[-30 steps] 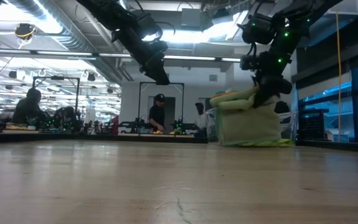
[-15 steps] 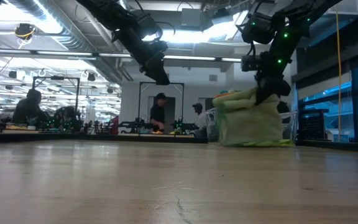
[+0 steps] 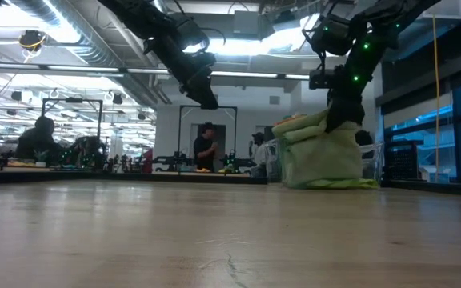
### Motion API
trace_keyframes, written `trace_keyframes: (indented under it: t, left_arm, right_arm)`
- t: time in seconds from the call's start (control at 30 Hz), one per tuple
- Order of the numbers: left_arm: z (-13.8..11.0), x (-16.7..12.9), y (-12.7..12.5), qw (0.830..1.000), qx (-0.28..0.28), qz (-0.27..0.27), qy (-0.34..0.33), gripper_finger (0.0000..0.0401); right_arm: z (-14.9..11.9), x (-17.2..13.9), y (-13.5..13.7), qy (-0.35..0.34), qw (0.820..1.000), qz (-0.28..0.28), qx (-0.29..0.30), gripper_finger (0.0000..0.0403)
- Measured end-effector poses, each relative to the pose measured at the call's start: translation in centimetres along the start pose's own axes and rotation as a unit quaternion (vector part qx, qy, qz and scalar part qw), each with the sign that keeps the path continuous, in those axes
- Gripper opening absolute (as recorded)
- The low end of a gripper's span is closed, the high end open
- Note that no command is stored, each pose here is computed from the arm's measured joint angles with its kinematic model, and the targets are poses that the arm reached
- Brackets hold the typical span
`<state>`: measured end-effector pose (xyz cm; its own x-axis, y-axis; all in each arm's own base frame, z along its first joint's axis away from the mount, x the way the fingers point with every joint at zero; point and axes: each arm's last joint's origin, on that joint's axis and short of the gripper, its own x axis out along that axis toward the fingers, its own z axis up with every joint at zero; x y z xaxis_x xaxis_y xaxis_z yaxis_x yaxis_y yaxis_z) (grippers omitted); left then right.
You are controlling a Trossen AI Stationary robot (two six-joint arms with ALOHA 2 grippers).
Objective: Fold microfiber towels
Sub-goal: Put the pile of microfiber towels into the transparent bin
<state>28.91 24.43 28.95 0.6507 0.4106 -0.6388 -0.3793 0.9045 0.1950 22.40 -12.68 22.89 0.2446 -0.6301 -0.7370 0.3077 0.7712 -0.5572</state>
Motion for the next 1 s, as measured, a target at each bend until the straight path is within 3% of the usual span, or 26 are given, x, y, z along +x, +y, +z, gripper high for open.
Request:
trace_keyframes:
  t: [0.57,0.8,1.0]
  left_arm:
    - [0.0,0.0,0.0,1.000,0.000,0.000,0.000,0.0195]
    - [0.0,0.0,0.0,1.000,0.000,0.000,0.000,0.0195]
    - [0.0,0.0,0.0,1.000,0.000,0.000,0.000,0.0195]
  right_arm:
    - [4.3,-4.0,-5.8,-0.034,0.983,-0.179,-0.011,0.0033]
    - [4.0,-3.2,-8.4,-0.030,0.969,-0.245,-0.009,0.0033]
    - [2.9,-0.6,-7.5,-0.023,0.971,-0.235,-0.040,0.0033]
